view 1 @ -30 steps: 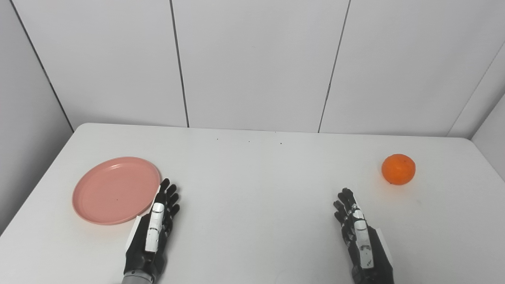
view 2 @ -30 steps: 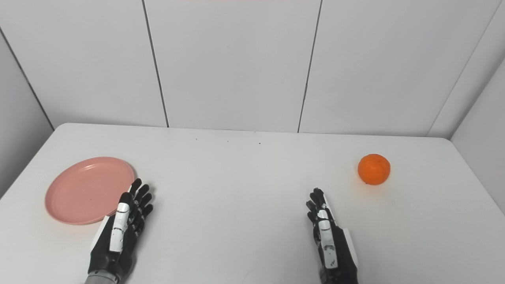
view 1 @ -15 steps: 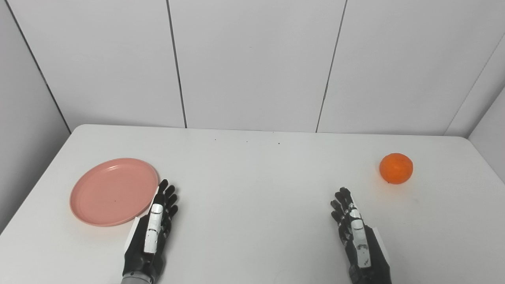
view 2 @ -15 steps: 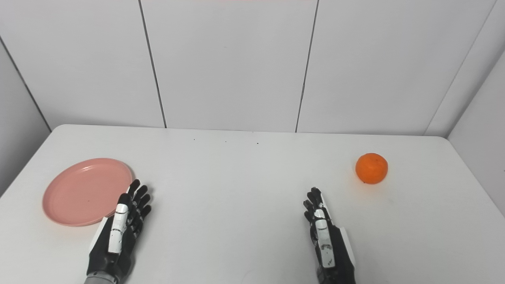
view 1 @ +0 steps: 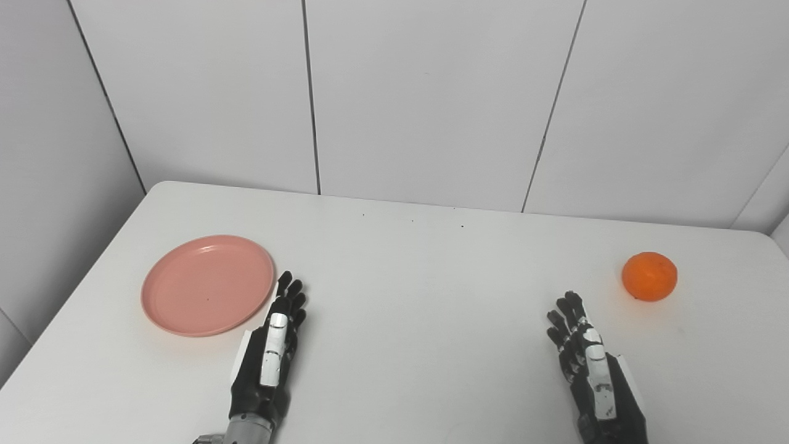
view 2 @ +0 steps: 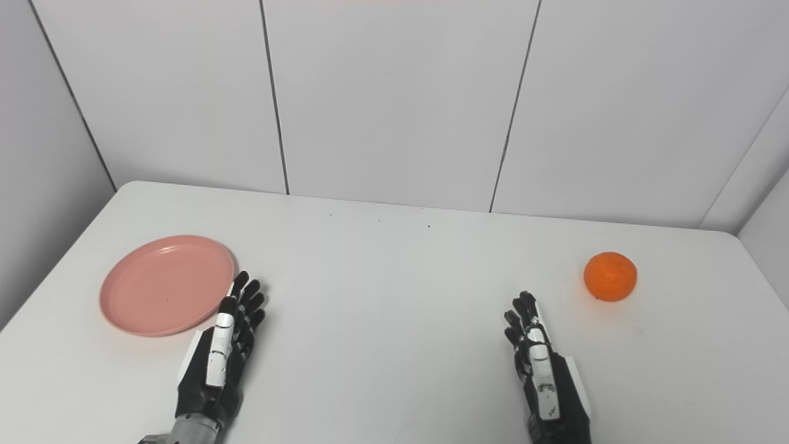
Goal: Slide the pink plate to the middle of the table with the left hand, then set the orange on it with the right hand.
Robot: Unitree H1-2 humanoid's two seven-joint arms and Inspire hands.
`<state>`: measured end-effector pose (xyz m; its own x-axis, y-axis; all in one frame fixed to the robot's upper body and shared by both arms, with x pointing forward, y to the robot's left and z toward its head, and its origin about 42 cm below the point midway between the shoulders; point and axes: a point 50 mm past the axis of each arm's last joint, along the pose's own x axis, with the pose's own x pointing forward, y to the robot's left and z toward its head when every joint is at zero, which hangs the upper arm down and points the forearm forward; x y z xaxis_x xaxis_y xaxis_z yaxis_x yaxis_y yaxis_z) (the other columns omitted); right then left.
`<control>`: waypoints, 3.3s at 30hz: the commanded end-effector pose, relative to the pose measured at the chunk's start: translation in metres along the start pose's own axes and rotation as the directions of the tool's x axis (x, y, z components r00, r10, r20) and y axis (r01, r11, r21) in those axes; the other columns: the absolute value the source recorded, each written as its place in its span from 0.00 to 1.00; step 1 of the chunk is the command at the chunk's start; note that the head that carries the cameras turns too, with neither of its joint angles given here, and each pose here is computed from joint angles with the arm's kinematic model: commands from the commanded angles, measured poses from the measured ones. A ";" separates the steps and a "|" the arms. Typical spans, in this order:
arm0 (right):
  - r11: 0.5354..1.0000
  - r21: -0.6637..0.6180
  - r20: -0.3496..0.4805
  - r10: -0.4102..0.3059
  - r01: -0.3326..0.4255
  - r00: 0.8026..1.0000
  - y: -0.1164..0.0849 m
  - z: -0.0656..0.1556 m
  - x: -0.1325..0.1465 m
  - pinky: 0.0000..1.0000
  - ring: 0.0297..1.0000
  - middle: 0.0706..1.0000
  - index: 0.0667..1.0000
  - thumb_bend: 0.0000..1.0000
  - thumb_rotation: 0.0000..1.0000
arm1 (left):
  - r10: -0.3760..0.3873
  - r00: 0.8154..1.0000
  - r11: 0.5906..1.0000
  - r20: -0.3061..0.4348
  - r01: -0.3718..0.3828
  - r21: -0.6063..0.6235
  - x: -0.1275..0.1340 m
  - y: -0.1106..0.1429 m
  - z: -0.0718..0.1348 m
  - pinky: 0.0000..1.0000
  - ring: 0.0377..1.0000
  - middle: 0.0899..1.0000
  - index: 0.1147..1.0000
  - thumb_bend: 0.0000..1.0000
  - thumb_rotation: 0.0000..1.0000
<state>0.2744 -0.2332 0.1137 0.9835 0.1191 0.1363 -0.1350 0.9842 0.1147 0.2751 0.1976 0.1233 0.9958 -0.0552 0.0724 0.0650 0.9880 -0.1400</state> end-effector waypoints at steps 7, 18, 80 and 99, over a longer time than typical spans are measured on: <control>1.000 -0.007 -0.016 0.002 -0.002 1.000 -0.017 -0.015 -0.011 1.00 0.99 1.00 1.00 0.76 1.00 | -0.002 1.000 1.000 0.030 0.002 0.001 0.007 -0.015 -0.004 1.00 1.00 1.00 1.00 0.68 1.00; 1.000 -0.007 -0.026 0.003 -0.003 1.000 -0.030 -0.025 -0.013 1.00 0.99 1.00 1.00 0.75 1.00 | 0.008 1.000 1.000 0.020 -0.008 0.015 0.009 -0.025 -0.015 1.00 1.00 1.00 1.00 0.70 1.00; 0.999 0.035 -0.056 -0.003 0.005 0.998 -0.010 -0.040 -0.018 1.00 0.97 1.00 1.00 0.67 1.00 | -0.157 0.888 0.987 0.431 0.121 0.108 0.108 0.085 0.181 0.83 0.85 0.84 0.80 0.80 0.60; 0.999 0.032 -0.037 -0.021 0.022 0.999 -0.002 -0.039 -0.019 0.95 0.94 0.96 0.97 0.68 1.00 | -0.024 0.906 0.979 0.422 -0.064 0.193 0.128 0.187 0.196 0.88 0.91 0.95 0.91 0.84 0.61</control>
<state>0.2876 -0.2480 0.1107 0.9727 0.1233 0.1966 -0.1419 0.9864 0.0836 0.3997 0.3945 0.2664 0.9231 -0.0066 0.3844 0.0081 1.0000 -0.0023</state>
